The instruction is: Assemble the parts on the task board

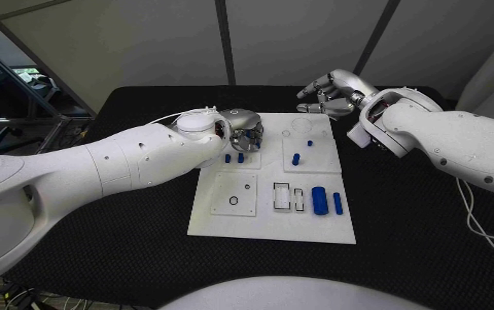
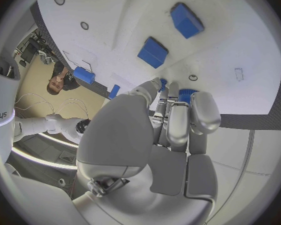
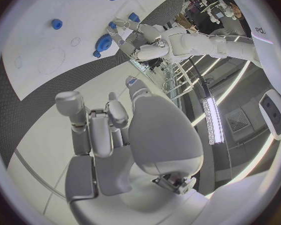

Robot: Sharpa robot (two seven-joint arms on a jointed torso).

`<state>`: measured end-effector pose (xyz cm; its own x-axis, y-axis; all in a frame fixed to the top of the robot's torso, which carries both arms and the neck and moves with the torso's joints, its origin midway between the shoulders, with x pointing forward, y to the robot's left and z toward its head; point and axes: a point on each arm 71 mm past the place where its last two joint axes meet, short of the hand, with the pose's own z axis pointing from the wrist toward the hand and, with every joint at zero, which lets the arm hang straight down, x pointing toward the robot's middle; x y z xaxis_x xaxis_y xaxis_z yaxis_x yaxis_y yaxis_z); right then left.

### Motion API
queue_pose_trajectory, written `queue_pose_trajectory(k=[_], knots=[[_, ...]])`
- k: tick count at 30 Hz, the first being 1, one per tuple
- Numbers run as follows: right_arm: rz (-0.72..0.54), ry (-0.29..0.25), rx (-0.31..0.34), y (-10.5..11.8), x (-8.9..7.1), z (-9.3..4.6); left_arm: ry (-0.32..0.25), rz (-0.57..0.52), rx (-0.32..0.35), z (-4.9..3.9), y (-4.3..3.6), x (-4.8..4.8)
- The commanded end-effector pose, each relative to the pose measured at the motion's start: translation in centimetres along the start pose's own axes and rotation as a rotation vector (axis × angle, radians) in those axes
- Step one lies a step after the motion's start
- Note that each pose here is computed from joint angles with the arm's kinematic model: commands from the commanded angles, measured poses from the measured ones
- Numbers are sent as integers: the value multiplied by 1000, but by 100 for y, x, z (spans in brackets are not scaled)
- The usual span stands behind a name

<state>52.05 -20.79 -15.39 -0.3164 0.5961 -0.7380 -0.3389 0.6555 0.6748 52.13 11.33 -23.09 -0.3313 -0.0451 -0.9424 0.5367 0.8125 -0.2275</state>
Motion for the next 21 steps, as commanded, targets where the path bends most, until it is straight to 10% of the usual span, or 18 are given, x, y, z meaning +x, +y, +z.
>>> queue_pose_trajectory(k=[1, 21], knots=[[-1, 1, -10, 19, -2, 4, 14, 6, 10, 2, -7, 30], [-3, -1, -7, 5, -17, -9, -115, -39, 45, -105, 22, -127]])
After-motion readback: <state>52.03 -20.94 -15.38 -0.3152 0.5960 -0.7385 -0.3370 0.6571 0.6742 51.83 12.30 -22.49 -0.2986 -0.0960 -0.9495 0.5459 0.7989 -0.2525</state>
